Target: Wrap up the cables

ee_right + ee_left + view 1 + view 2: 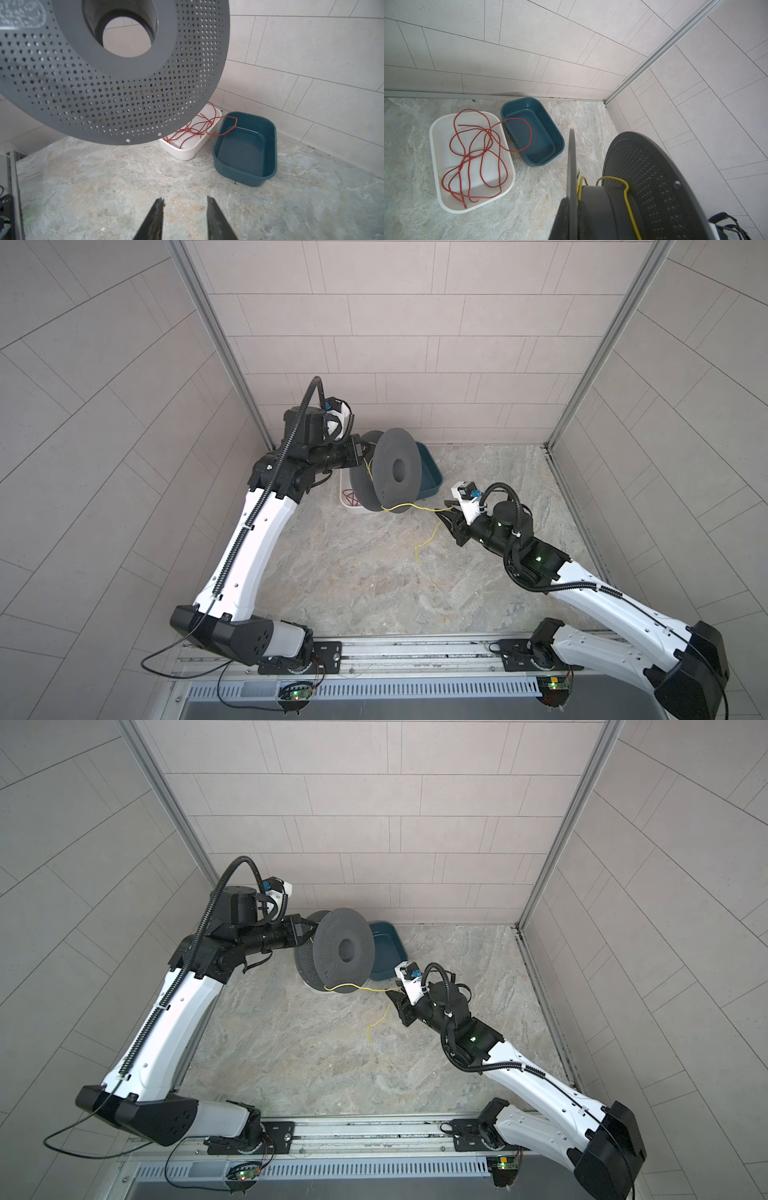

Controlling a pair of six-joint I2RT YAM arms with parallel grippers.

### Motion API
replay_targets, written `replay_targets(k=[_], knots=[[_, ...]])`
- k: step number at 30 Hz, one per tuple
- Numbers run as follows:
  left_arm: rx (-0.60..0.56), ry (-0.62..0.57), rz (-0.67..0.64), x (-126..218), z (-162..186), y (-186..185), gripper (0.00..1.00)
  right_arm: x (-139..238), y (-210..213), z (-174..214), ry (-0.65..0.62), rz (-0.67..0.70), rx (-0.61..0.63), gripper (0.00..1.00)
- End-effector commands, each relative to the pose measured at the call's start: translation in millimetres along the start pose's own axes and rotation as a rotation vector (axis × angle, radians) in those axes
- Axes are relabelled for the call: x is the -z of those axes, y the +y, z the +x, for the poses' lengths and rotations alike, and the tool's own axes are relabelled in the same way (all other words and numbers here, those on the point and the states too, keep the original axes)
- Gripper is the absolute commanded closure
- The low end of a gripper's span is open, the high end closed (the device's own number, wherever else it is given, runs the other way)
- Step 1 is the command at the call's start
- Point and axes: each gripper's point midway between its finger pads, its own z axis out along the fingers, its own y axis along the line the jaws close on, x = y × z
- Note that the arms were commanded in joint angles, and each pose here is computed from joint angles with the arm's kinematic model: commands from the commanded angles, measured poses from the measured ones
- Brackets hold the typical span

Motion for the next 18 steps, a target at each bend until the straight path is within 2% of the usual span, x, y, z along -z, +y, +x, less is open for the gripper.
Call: replay_targets(k=[1, 3, 9, 18], knots=[[-0.017, -0.084, 0.058, 13.5, -18.7, -15.5, 1.0, 2.0, -1.0, -15.3, -0.04, 0.011, -0.019, 0.79], [-0.014, -0.079, 0.056, 11.8, -17.3, -14.1, 1.0, 3.4, -2.5, -15.3, -0.034, 0.019, -0.013, 0.89], [-0.018, -0.064, 0.035, 6.8, -13.1, -7.9, 1.0, 13.8, -4.6, -21.8, -0.024, 0.037, 0.026, 1.0], [-0.061, -0.004, -0.018, 0.2, 9.6, 9.3, 1.0, 16.7, -12.1, -52.4, 0.0, 0.09, 0.12, 1.0]])
